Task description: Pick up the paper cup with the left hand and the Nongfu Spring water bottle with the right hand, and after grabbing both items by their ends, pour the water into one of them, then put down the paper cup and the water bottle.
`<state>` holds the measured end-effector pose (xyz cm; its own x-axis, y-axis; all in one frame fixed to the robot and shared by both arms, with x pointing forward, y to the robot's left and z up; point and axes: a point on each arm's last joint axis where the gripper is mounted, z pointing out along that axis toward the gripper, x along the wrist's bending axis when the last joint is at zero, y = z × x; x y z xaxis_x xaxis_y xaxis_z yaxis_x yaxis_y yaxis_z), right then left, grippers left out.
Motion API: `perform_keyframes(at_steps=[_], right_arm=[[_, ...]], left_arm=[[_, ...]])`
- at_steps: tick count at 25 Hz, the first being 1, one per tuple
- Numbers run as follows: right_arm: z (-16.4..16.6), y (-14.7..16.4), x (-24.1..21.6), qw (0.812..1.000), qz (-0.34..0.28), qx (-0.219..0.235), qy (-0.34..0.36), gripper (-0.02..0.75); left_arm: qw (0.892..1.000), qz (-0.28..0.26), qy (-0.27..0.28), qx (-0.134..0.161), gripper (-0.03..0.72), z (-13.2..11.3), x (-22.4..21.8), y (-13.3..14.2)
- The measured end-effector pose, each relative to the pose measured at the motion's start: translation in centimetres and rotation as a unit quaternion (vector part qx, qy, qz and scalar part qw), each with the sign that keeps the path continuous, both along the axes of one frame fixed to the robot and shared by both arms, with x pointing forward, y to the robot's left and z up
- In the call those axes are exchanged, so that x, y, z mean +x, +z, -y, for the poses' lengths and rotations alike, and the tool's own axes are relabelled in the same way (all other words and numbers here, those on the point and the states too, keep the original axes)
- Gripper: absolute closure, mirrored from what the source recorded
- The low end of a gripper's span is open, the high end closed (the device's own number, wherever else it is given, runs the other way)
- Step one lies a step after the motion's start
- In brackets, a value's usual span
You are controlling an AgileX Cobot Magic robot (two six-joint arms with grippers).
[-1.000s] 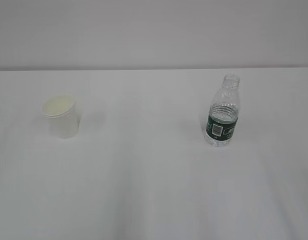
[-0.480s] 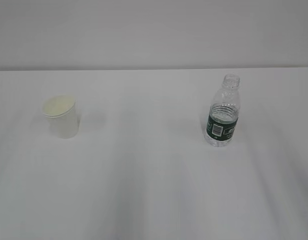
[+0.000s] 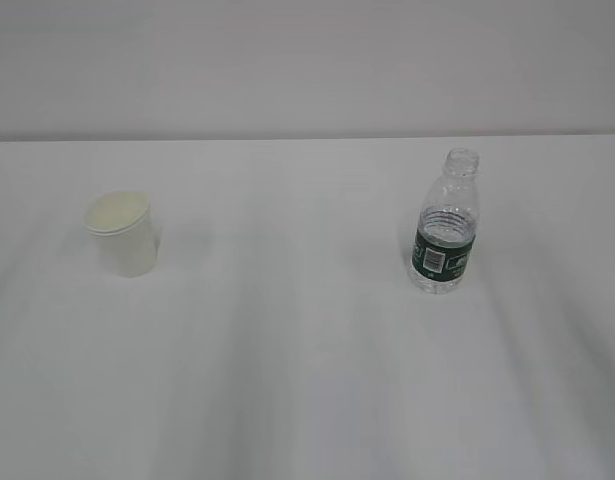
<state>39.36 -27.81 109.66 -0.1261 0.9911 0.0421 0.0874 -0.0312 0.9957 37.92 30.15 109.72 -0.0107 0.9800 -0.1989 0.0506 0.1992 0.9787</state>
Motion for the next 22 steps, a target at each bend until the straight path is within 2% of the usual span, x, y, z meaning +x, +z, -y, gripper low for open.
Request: perform_keyframes(at_steps=[3, 8, 11, 13, 16, 19, 22], right_arm=[[0.0, -1.4, 0.6, 1.0, -0.009, 0.005, -0.002, 0.183], [-0.1, -4.7, 1.1, 0.999, -0.018, 0.044, -0.008, 0.183], [-0.4, -6.6, 1.4, 0.999, -0.025, 0.033, 0.009, 0.183], [-1.0, -7.7, 1.7, 0.998, -0.034, -0.014, 0.042, 0.183], [-1.7, -9.1, 2.7, 0.994, -0.055, -0.048, 0.079, 0.183], [-2.2, -10.5, 3.9, 0.992, -0.069, -0.043, 0.1, 0.183], [-2.8, -11.3, 4.9, 0.991, -0.056, -0.027, 0.12, 0.183]], left_arm=[[1.0, -0.008, -0.003, -0.006, 0.244, 0.1, 0.6, -2.5], [1.0, -0.016, -0.019, -0.01, 0.246, 0.7, 0.8, -6.0], [0.999, -0.018, -0.028, -0.009, 0.246, 1.0, 1.3, -6.6], [0.999, -0.019, -0.034, -0.01, 0.246, 1.2, 2.0, -6.9], [0.999, -0.025, -0.046, -0.008, 0.246, 1.8, 3.2, -7.7], [0.998, -0.034, -0.06, -0.006, 0.246, 2.4, 4.4, -8.8], [0.996, -0.039, -0.077, -0.004, 0.246, 3.3, 5.5, -10.0]])
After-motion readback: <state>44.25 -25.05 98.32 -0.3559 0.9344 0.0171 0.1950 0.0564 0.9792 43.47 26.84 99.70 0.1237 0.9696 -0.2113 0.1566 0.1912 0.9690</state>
